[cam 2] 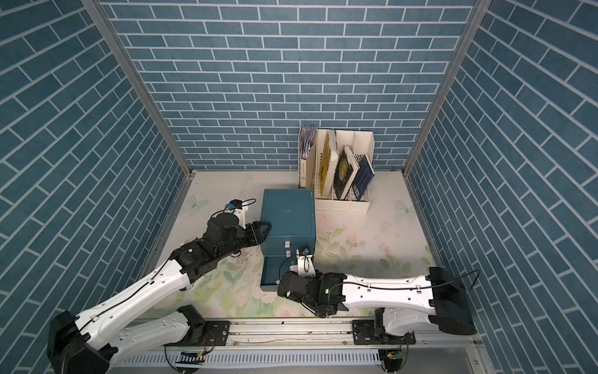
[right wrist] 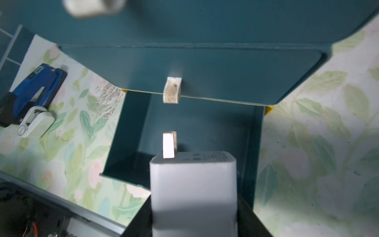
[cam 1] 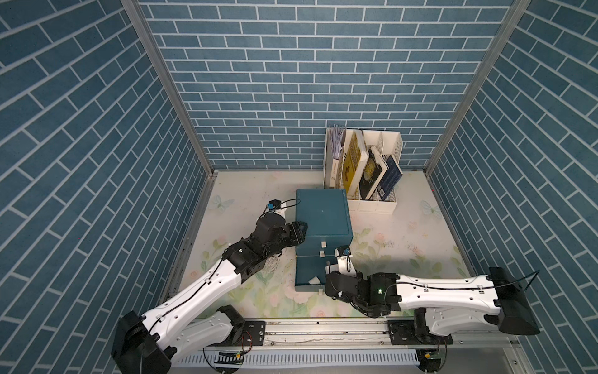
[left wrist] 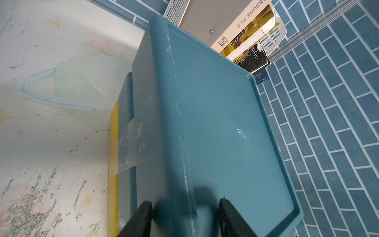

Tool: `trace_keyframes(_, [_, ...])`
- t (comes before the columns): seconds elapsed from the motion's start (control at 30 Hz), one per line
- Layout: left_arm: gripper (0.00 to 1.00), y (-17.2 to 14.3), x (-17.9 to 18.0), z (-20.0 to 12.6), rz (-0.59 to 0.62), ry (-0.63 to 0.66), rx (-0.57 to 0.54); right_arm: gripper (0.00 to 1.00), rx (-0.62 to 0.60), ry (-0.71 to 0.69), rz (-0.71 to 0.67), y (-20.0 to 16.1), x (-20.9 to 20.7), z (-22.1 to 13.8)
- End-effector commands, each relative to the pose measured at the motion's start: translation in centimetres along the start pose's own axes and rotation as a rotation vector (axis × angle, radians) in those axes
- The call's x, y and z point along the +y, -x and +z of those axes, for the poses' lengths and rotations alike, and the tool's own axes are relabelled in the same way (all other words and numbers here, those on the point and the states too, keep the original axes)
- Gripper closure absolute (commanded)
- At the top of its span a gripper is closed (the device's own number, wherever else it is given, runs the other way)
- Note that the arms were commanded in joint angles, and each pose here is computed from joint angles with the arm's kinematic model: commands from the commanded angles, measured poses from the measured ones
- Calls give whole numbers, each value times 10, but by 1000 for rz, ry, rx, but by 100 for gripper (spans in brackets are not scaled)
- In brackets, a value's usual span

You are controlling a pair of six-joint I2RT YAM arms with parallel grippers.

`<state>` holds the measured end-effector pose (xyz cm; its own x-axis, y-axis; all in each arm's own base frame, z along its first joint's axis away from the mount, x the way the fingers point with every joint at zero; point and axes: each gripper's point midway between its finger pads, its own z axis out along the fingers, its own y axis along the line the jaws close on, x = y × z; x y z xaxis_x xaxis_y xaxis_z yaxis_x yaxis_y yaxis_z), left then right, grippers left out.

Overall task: Place the plugs into the drawer by color
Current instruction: Place the plug in the drawer.

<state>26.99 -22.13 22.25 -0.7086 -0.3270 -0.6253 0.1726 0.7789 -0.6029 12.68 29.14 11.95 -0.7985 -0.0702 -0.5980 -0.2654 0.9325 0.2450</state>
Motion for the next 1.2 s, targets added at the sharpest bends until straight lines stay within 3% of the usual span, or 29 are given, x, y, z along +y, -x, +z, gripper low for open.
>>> trace_keyframes(0.0, [44,-36,17,4,13,46,122,90,24,9,69,0,-4,15])
trace_keyframes(0.37, [43,-38,19,6,13,48,124,80,53,-12,40,-2,3,32])
trace_keyframes(0.5, [43,-40,22,5,16,54,126,49,38,-29,46,1,1,34])
trace_keyframes(0.63, [43,-40,22,5,17,55,128,27,13,-28,39,10,7,30])
trace_keyframes(0.87, [38,-35,18,4,28,49,120,21,-41,-36,-50,16,31,10])
trace_keyframes(1.03, [34,-21,10,4,75,63,98,30,-75,51,-107,0,60,-7])
trace_keyframes(1.17, [31,-2,6,5,148,113,63,30,-72,110,-162,-25,78,-13])
